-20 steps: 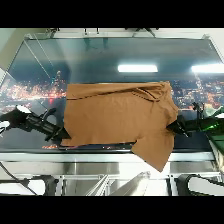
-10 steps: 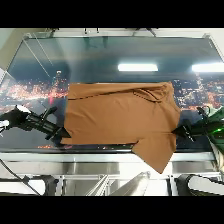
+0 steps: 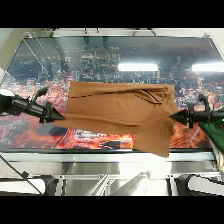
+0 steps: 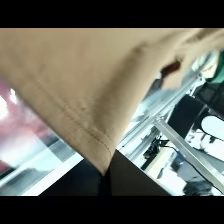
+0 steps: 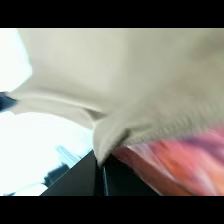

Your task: Fold the shirts.

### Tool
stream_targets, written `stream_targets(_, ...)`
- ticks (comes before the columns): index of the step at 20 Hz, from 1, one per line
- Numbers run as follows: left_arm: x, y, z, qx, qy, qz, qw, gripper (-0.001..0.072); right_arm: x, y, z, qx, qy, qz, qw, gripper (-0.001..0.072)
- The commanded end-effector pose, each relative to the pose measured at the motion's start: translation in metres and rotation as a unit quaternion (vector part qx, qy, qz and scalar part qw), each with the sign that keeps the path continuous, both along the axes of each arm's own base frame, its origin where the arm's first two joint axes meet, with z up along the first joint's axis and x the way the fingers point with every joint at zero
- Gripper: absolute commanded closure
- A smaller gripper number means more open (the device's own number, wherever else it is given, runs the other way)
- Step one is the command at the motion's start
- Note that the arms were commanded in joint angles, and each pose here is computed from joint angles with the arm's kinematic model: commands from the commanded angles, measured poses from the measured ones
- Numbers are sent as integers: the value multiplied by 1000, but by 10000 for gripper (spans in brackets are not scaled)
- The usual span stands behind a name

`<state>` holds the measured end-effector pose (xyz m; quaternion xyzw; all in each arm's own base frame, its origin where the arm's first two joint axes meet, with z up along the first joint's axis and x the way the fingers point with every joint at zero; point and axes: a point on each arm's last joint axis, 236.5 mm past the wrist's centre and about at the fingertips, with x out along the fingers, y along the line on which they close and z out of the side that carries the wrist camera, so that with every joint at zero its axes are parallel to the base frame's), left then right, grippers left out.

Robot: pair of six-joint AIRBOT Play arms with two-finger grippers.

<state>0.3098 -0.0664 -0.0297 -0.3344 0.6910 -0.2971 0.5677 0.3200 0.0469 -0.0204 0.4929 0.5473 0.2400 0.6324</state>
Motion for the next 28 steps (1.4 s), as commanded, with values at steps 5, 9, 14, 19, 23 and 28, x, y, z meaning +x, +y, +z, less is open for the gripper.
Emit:
stream_targets(5, 132, 13, 47, -29, -121, 63, 990, 679, 140, -22, 50, -10, -117, -83, 990, 692)
stream_targets(9, 191, 14, 14, -21, -126, 66, 990, 679, 192, -45, -8, -39, -100, -123, 987, 692)
stream_targets(14, 219, -1, -36, -22, -124, 48, 991, 675, 198, -34, -59, -42, -88, -93, 991, 691)
stream_targets(19, 214, 19, -45, -28, -101, 67, 992, 408, 204, -62, -41, -65, -139, -80, 985, 367)
stream_targets(23, 208, 48, -7, -29, -107, 78, 991, 409, 185, -111, -31, -121, -139, -33, 982, 162)
stream_targets(28, 221, 50, 26, -2, -157, 121, 980, 413, 159, -117, -75, -195, -67, 26, 978, 71)
